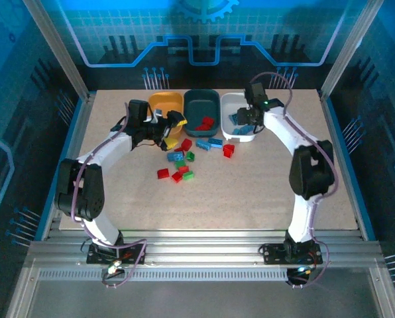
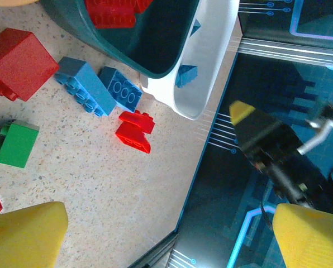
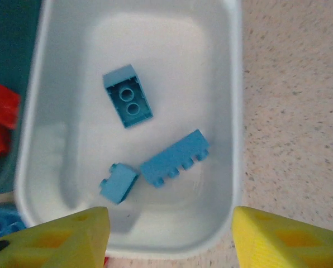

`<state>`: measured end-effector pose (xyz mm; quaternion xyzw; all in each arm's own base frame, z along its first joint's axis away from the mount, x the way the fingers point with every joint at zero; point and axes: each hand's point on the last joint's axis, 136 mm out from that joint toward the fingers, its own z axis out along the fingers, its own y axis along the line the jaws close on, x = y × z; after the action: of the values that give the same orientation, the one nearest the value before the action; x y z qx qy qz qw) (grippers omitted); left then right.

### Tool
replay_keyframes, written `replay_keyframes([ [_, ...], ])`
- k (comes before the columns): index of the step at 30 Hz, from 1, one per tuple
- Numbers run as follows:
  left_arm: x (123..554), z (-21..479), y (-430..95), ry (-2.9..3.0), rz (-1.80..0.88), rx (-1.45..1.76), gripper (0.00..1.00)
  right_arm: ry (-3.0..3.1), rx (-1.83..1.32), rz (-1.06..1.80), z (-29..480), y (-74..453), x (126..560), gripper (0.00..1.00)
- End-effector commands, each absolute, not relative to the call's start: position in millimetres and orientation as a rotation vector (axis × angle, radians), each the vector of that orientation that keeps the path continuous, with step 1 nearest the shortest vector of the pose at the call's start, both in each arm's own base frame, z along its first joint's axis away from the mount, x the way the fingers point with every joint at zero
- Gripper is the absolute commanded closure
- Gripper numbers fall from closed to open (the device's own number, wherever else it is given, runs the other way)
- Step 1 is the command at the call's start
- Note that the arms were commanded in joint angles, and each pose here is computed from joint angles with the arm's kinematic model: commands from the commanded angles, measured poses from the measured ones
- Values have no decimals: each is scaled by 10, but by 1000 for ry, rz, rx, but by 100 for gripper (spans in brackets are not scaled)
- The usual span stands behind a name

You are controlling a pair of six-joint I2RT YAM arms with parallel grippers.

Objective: Sort the legos into containers by color

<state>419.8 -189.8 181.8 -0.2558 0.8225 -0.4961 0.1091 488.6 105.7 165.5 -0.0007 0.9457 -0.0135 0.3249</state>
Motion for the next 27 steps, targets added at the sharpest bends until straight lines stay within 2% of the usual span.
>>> replay_keyframes([
  [1,4137,1879,-2013,2462,-1447,-657,4,2343,35,71,2151,1164,4607,39],
  [7,4008,1740,-2216,2575,-1327,-537,5,2320,49,110,1765,1307,3803,36],
  [11,3904,1651,-2373,2659,-1183,-406,6,2311,84,70,1395,1244,3485,35],
  [18,3705,1501,-2440,2708,-596,-106,6,2242,161,91,1255,1206,3278,35],
  [23,3707,1280,-2892,2713,-512,84,6,2203,382,12,1216,826,3185,27],
  [27,3799,1096,-3413,2648,-498,274,6,2241,499,86,1058,663,3184,26],
])
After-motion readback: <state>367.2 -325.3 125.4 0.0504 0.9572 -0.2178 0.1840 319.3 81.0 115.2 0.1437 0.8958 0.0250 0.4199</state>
